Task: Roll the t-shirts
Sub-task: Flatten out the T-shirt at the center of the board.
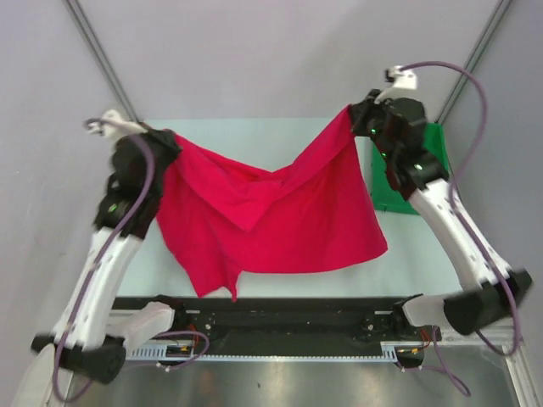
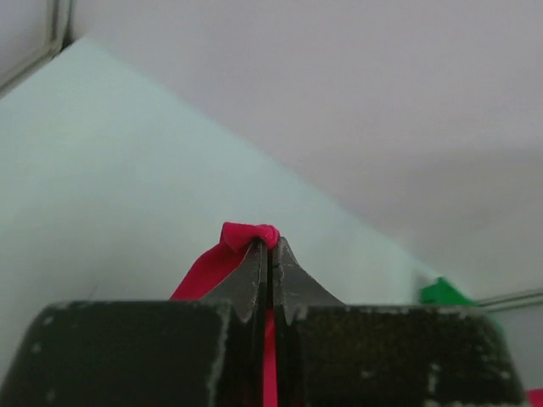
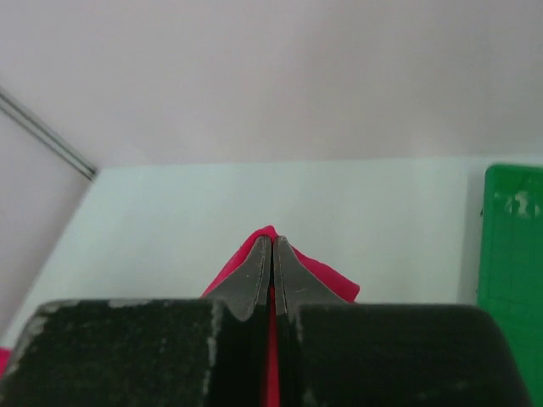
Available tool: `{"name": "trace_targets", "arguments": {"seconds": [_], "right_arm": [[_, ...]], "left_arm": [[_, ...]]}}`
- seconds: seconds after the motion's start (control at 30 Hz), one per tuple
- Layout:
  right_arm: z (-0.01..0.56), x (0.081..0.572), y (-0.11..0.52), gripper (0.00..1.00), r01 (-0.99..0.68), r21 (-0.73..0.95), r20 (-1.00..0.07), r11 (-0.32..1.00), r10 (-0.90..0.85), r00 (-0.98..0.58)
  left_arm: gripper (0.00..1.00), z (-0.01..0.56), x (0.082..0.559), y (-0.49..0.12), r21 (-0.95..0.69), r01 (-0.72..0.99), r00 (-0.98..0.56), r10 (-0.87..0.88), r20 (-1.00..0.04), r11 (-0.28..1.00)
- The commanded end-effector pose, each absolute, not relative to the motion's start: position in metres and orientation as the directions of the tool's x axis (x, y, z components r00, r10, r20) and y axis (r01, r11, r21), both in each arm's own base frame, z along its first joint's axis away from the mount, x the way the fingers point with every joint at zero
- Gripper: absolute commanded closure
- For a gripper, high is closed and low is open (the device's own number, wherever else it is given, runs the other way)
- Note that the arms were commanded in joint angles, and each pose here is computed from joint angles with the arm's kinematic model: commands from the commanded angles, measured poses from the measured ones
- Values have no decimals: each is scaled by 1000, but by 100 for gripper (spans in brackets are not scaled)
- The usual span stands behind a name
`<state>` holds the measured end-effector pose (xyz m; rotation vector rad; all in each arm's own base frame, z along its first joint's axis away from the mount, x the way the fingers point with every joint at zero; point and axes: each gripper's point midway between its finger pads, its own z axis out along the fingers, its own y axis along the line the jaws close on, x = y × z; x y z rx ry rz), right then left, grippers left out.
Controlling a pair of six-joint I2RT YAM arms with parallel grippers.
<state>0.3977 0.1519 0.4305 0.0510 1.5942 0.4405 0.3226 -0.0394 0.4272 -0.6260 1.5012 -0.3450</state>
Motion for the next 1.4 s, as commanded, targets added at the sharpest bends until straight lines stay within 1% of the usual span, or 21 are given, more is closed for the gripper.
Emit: {"name": "trace_targets", "arguments": {"seconds": [0.0,0.03,0.07,0.1,0.13,0.17,0.2,0.27,0.33,0.37,0.43,0.47,0.53,0.57,0.7,0.73,0.8,0.83,0.93,1.07,1.37], "right_arm": [[365,475,149,87,-170,283,-955,944,261,-139],[340,505,143,73,-128,283,-950,950,259,-177],[335,519,141,49,-110,287,-945,952,263,-196],[313,525,139,43,-81,285,-924,955,251,-287],[277,540,141,41,-56,275,-895,960,234,-379],[299,544,140,36,-42,275,-901,961,242,-359],[286,539,140,33,-26,263,-885,964,230,-406],[274,520,141,27,10,245,-874,970,225,-431],[256,499,144,28,39,272,-839,962,256,-481],[242,475,148,29,38,270,-820,962,250,-514],[228,451,146,30,80,244,-809,966,248,-532],[209,425,152,33,72,209,-787,975,211,-580],[193,402,157,34,69,183,-772,981,187,-608],[195,391,161,34,52,188,-774,981,181,-606],[151,363,161,34,50,182,-743,982,171,-647],[148,364,165,35,35,210,-734,977,181,-655],[149,382,170,34,6,251,-751,968,199,-629],[149,391,169,33,-2,274,-757,962,214,-618],[155,427,168,30,-7,369,-771,930,302,-561],[148,464,163,30,15,448,-761,894,390,-519],[107,512,152,28,56,455,-750,889,416,-515]], "left_arm": [[99,367,407,-28,-638,-220,62,-642,-764,738],[91,354,423,-27,-645,-222,24,-657,-754,732],[57,316,450,-24,-654,-286,-51,-693,-719,700],[40,322,460,-17,-673,-268,-62,-709,-703,690],[29,319,463,-14,-670,-280,-66,-710,-701,687],[14,317,459,-12,-659,-300,-74,-706,-705,690],[11,311,452,-11,-648,-320,-87,-703,-706,691],[9,280,420,-9,-632,-411,-141,-731,-668,657],[10,253,393,-6,-621,-485,-152,-759,-633,615],[13,211,371,-6,-565,-551,-216,-759,-614,614],[21,195,340,-3,-559,-591,-196,-775,-600,582],[26,163,318,-3,-517,-639,-224,-780,-584,570],[32,146,294,1,-528,-674,-183,-809,-559,517],[34,118,281,-1,-509,-692,-209,-817,-538,512],[45,107,294,-10,-526,-652,-240,-807,-540,546],[46,115,315,-14,-550,-591,-251,-782,-571,591],[44,135,342,-27,-576,-516,-276,-760,-588,633],[37,122,350,-27,-532,-551,-311,-750,-584,643],[28,149,390,-27,-557,-519,-270,-742,-613,649],[29,143,449,-31,-504,-544,-309,-719,-623,671],[34,104,511,-38,-433,-573,-381,-694,-610,696]]}}
